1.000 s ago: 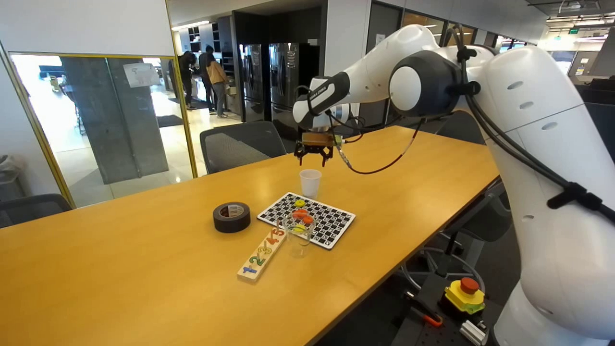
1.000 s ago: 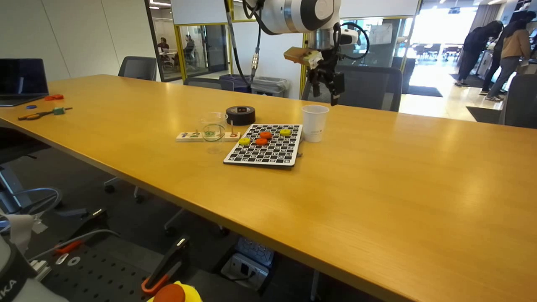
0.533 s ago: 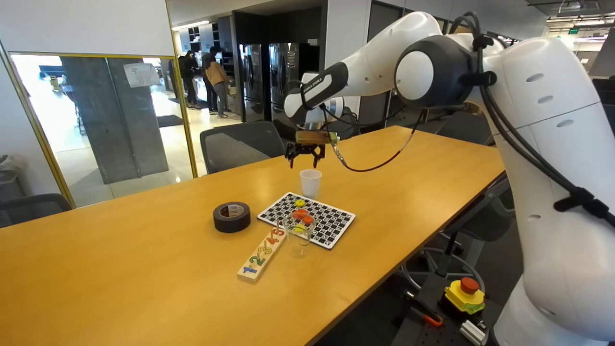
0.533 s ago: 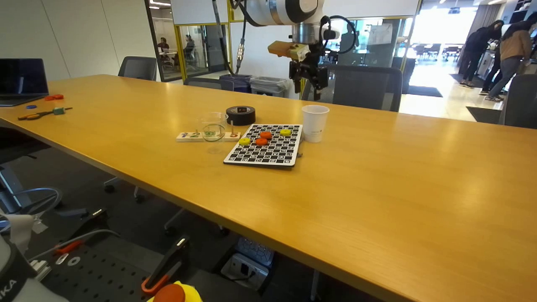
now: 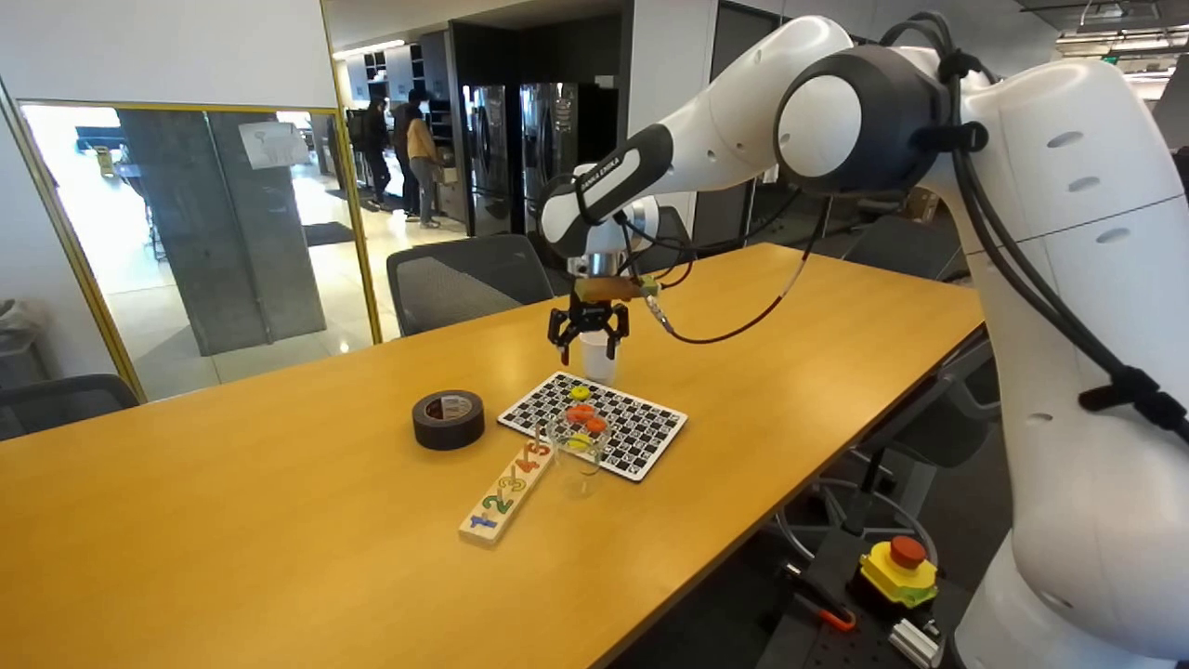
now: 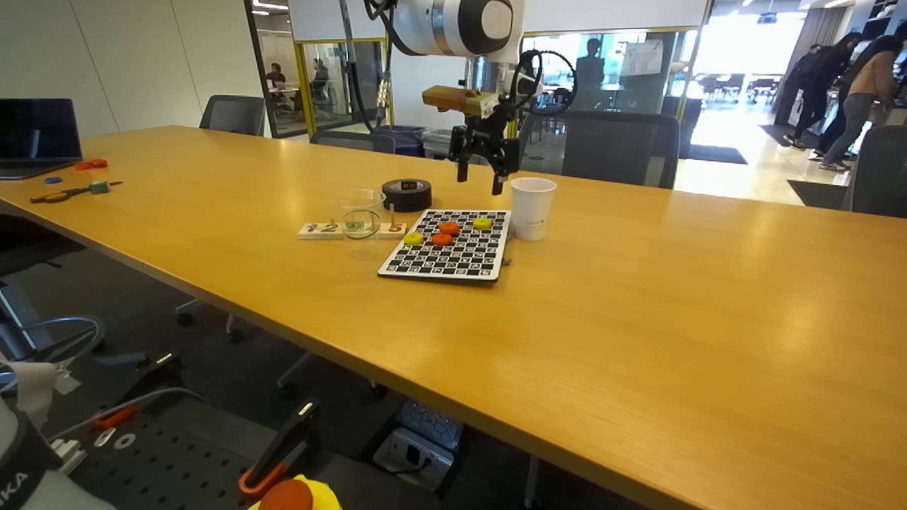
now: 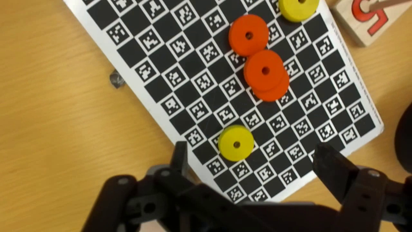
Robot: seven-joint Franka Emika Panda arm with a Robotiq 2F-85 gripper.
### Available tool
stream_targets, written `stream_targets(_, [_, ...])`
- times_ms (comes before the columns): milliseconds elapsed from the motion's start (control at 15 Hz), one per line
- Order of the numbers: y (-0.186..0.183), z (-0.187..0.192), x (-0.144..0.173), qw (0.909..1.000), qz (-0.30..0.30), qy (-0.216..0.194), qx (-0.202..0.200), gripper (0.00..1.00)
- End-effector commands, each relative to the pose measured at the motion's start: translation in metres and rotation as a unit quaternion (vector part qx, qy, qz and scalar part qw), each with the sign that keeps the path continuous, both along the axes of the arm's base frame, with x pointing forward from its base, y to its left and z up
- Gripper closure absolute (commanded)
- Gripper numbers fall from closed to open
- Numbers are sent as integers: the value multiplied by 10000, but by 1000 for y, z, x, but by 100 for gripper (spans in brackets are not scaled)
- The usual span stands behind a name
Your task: Put an orange block in the white cup then a yellow block in the clear cup, then put two orange blocks in the white cup then a yellow block in the clear cup and lastly the orange block in the white cup
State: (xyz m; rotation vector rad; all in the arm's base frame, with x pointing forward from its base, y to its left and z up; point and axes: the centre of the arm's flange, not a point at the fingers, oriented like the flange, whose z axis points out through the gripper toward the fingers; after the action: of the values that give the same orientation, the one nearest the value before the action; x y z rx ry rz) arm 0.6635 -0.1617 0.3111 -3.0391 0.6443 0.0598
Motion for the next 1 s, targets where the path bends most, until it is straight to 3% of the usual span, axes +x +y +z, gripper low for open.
stream_targets(0, [7, -18, 1, 9988, 367, 267, 178, 0])
stream_targets(400, [10, -57, 6, 9992, 339, 175, -113, 0])
stream_targets(933, [8, -74, 17, 9989, 162, -209, -389, 0])
